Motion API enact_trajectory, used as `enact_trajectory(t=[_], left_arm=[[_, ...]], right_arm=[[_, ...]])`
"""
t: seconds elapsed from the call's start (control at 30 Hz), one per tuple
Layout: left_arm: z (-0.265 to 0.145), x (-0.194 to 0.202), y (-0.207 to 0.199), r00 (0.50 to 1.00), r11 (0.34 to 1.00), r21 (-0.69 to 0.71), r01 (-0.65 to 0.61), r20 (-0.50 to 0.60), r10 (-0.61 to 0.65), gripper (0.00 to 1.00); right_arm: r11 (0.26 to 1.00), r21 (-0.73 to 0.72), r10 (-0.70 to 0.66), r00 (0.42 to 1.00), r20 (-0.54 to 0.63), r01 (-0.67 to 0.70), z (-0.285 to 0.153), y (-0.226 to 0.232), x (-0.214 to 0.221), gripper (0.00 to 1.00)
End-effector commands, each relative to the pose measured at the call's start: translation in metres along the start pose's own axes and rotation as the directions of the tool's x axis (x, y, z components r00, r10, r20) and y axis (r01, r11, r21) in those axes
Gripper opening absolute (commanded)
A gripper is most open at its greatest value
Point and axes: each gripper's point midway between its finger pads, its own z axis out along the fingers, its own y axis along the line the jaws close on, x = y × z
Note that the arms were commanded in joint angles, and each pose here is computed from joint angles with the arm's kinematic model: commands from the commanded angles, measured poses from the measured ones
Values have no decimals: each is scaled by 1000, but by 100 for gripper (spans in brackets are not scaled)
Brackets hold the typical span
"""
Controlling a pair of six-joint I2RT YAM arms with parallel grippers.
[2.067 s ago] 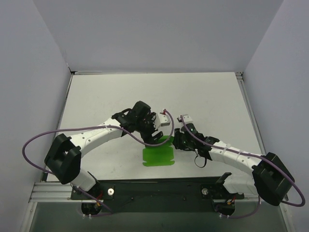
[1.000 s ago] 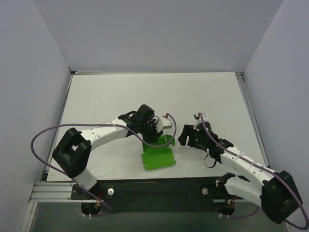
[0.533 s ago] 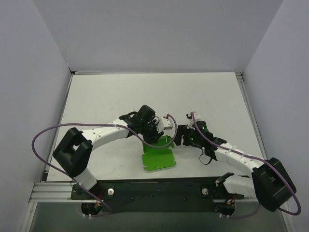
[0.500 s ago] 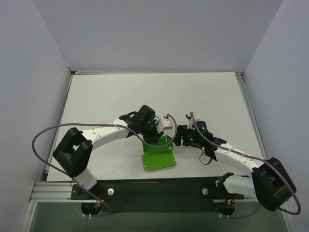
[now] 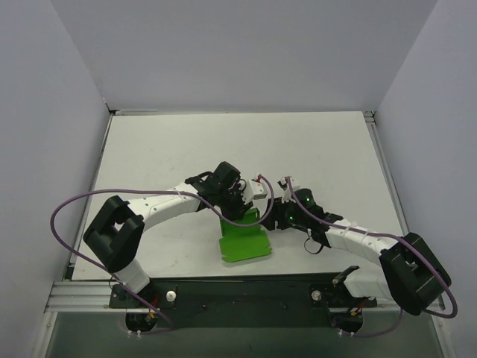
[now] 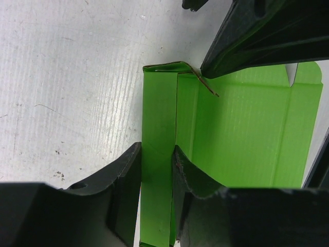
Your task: Fold the paper box
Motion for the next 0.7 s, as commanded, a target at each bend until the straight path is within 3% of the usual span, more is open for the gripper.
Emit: enact_trajectory(t=[0.0, 0.67], left_arm=[[1, -3, -9, 1000, 999, 50, -3, 3, 3, 29], [1, -1, -17, 1000, 995, 100, -19, 6, 19, 29]], right_arm=[[997, -63, -45, 998, 48, 48, 8, 12, -12, 56], [978, -138, -135, 977, 163, 158, 22, 25, -25, 54]])
